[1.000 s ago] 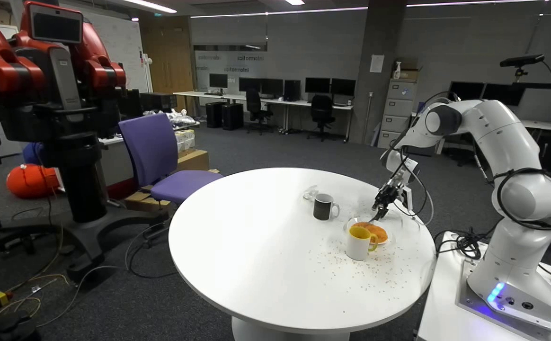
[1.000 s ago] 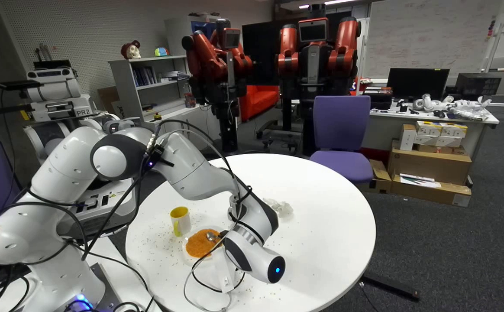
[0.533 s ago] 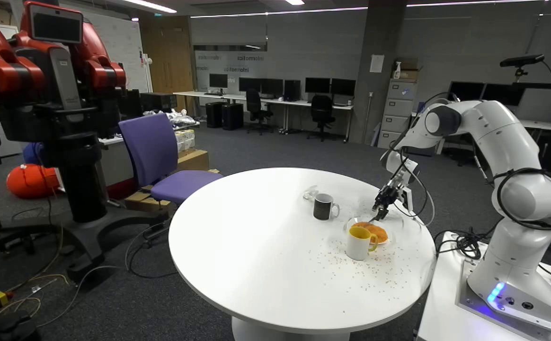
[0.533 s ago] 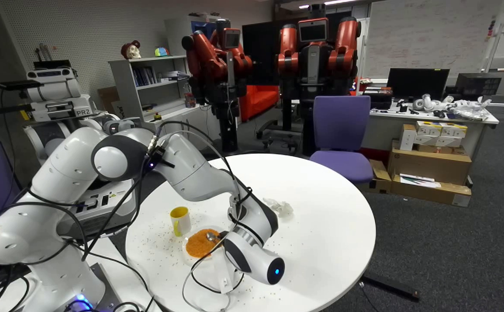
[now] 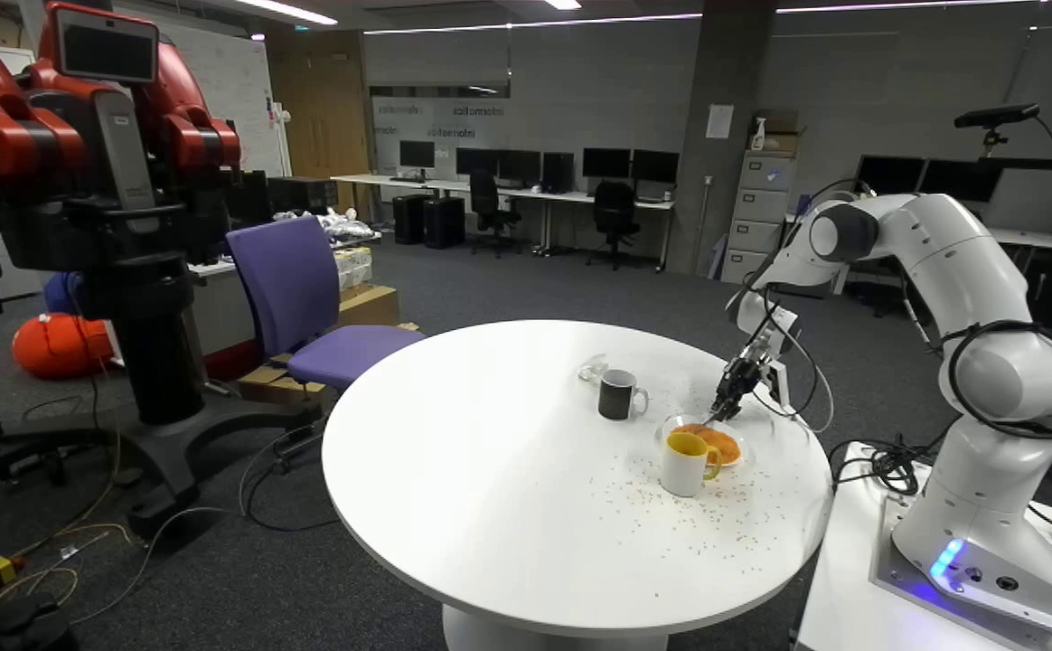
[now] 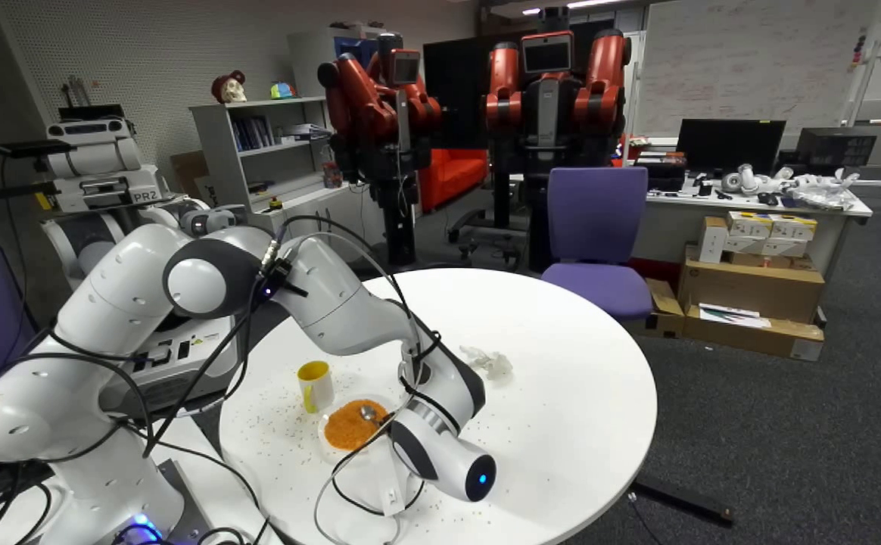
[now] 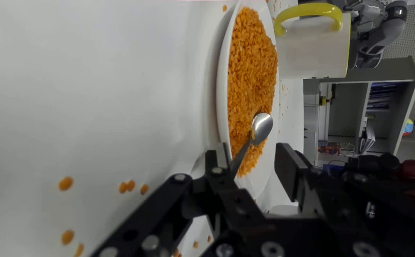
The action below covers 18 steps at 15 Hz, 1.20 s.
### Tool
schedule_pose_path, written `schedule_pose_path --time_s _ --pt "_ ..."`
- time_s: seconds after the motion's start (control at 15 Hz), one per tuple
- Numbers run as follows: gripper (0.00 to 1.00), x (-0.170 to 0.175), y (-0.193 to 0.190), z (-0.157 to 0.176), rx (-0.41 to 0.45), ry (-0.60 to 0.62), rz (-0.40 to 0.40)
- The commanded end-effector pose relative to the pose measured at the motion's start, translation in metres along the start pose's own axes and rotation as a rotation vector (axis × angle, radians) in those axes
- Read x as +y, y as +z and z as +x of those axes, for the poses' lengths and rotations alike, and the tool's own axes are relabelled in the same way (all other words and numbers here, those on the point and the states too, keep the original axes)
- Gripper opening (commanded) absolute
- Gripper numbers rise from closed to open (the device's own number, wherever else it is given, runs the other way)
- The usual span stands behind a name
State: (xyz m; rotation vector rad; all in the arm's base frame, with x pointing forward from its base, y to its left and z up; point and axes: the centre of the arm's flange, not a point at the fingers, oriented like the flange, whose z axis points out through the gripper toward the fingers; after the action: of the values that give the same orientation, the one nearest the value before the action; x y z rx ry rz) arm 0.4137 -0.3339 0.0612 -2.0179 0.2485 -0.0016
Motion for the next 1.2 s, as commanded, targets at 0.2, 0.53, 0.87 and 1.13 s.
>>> schedule_pose_path --time_s 0.2,0.53,0.87,1.13 --pt "0.52 -0.001 -0.01 -0.001 0.018 0.03 0.011" --pt "0.23 0.001 -0.015 -0.005 0.03 0.034 0.007" --pt "0.21 0.002 -0.016 -0.007 0.032 0.035 0.004" --pt "0.0 0.002 -0.016 -0.008 0.033 0.034 0.005"
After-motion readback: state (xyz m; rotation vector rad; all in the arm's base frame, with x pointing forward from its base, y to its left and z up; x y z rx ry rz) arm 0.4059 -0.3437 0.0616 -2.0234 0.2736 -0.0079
